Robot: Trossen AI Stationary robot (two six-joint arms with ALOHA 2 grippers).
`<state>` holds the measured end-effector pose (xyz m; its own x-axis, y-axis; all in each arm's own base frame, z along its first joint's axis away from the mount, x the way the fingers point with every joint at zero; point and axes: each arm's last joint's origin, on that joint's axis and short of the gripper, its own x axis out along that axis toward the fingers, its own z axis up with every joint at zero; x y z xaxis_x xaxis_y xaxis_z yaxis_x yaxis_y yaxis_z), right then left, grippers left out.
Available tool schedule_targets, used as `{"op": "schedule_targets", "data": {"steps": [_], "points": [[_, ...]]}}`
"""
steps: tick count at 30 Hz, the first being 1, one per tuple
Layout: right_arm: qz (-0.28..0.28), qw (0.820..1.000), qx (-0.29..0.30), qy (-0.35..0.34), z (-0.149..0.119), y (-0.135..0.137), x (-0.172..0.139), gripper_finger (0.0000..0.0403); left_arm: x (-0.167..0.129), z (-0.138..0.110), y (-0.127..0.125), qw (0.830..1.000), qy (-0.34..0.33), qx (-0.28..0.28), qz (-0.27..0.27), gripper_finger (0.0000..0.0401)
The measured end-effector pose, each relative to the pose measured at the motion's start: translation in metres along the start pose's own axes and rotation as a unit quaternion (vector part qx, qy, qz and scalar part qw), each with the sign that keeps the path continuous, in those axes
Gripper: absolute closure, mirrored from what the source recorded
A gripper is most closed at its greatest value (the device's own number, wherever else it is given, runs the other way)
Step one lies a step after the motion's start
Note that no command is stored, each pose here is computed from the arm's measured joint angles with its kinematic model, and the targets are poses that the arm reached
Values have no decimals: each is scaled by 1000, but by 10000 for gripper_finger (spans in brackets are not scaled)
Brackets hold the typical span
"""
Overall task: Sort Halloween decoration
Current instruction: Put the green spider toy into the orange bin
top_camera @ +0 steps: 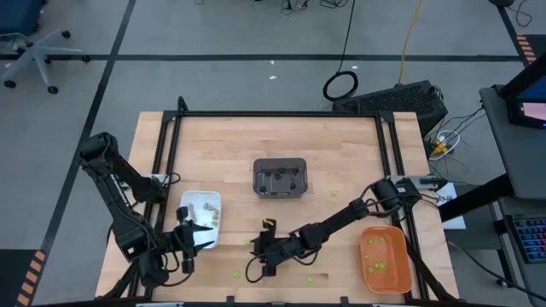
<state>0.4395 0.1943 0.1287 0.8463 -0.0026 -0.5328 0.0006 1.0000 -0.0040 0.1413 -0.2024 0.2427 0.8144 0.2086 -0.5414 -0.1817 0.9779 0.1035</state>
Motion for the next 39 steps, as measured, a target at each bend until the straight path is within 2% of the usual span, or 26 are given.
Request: {"op": "schedule_targets", "data": {"steps": [17, 21, 26, 28, 35, 39], "points": [[-18, 1000, -3, 11, -14, -4, 12, 257, 1, 3, -4, 999, -44, -19, 15, 231], [-19, 1000, 0, 16, -14, -5, 13, 288, 5, 0, -7, 999, -43, -10, 21, 231], [-20, 1000, 1, 18, -15, -6, 13, 374, 9, -4, -11, 999, -42, 1, 29, 231], [-21, 1000, 0, 19, -15, -7, 13, 395, 10, -5, -11, 999, -41, 4, 31, 231], [-19, 1000, -10, 18, -14, -4, 10, 402, 10, -5, -13, 999, -45, 0, 30, 231], [-12, 999, -25, 19, -5, 3, -3, 403, 10, -5, -13, 999, -45, -1, 29, 231]]}}
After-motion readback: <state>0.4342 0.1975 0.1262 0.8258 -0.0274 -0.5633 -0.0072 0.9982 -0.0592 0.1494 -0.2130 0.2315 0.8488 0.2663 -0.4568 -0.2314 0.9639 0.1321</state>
